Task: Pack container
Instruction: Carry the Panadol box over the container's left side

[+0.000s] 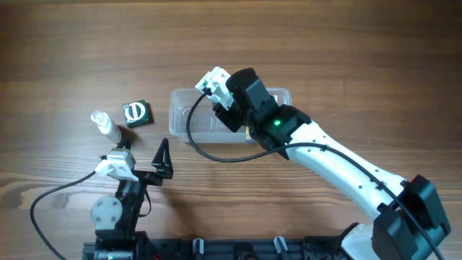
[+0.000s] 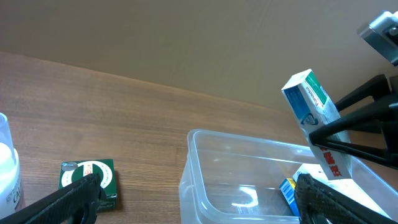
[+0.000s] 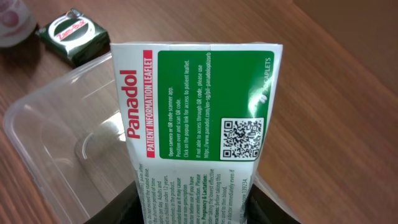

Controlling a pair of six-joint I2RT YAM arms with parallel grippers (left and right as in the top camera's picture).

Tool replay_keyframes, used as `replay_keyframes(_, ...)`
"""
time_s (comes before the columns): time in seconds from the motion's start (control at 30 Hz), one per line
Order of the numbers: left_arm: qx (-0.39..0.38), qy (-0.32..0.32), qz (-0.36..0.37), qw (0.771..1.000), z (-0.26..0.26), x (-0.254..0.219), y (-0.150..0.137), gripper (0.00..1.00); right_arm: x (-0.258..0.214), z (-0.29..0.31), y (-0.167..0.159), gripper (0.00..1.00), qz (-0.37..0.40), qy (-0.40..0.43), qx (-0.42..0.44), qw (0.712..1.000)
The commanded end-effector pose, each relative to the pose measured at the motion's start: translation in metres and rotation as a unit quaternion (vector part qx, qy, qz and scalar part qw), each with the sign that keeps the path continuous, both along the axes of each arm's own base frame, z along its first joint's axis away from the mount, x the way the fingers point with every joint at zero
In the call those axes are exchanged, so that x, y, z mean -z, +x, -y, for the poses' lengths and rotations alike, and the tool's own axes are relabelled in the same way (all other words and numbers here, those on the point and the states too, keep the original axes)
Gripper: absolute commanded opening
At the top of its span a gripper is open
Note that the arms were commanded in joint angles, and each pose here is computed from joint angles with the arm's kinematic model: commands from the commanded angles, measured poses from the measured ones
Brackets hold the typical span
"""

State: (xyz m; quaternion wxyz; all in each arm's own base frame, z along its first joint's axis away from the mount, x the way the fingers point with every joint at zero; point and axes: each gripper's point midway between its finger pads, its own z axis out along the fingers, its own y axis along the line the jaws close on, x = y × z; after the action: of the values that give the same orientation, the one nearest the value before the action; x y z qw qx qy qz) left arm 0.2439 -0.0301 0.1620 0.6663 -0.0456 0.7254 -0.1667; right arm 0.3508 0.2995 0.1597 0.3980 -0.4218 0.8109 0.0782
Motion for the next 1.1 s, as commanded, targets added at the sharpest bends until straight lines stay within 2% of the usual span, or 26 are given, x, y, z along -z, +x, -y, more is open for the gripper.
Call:
replay_keyframes(0.0,0.002,0.008,0.001,1.000,0.001,0.001,0.000,1.00,-0.002,-0.014,-0.004,0.38,0.027,-0.022,-0.078,0.996)
replay_keyframes(0.33,0.002,0.008,0.001,1.000,0.001,0.001,0.000,1.00,0.004,-0.017,-0.007,0.35,0.064,-0.072,-0.153,0.983)
replay_keyframes(0.73,0.002,0.008,0.001,1.000,0.001,0.001,0.000,1.00,0.059,-0.019,-0.002,0.36,0.021,-0.108,-0.154,0.982)
replay_keyframes(1.07,0.002,0.008,0.001,1.000,0.001,0.001,0.000,1.00,0.069,-0.018,-0.003,0.35,0.009,-0.113,-0.153,0.982)
